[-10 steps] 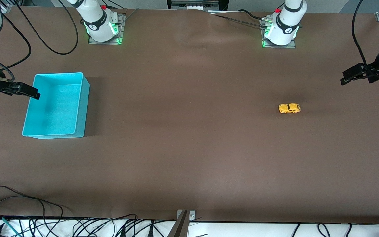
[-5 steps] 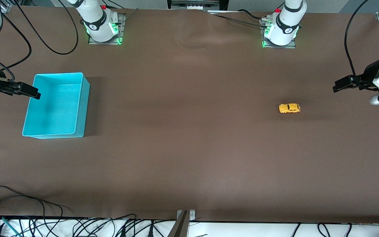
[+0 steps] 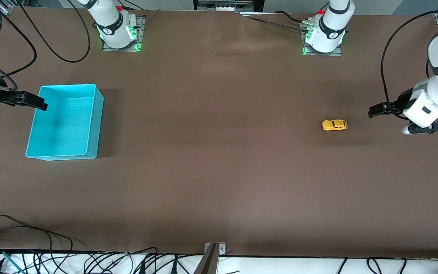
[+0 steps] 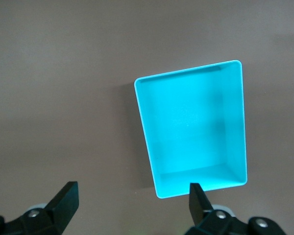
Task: Wind up and store yellow beetle car
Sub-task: 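Reach the left gripper down over the yellow beetle car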
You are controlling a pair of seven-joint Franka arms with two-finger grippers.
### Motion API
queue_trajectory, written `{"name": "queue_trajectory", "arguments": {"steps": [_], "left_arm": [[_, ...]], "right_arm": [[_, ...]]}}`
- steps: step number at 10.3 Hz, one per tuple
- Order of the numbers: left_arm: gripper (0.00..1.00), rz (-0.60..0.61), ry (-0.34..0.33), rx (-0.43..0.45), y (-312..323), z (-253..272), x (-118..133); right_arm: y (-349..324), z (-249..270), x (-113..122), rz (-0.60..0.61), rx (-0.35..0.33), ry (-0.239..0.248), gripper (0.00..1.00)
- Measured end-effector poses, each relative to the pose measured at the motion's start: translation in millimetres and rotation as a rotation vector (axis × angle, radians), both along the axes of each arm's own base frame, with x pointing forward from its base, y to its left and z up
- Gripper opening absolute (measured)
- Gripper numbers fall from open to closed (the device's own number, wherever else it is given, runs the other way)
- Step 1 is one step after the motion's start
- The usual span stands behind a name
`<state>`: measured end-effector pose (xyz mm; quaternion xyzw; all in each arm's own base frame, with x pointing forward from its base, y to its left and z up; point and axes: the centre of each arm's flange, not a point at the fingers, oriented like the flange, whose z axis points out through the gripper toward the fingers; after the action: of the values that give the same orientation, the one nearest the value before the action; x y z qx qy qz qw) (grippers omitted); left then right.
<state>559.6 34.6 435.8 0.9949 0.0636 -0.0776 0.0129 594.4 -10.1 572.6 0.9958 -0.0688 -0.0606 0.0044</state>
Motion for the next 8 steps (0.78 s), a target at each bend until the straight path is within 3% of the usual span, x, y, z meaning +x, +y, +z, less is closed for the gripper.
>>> {"name": "queue_trajectory", "arguments": {"steps": [5,8], "left_arm": [[1.0,0.004,-0.092,0.01,-1,-87,-22],[1.0,-0.088,-0.097,0.003,-6,-109,-34]], "right_arm": [[-7,22,-10,-0.019,0.032,-0.034,1.0],[-4,11,-7,-0.015,0.038,-0.011,1.0]]}}
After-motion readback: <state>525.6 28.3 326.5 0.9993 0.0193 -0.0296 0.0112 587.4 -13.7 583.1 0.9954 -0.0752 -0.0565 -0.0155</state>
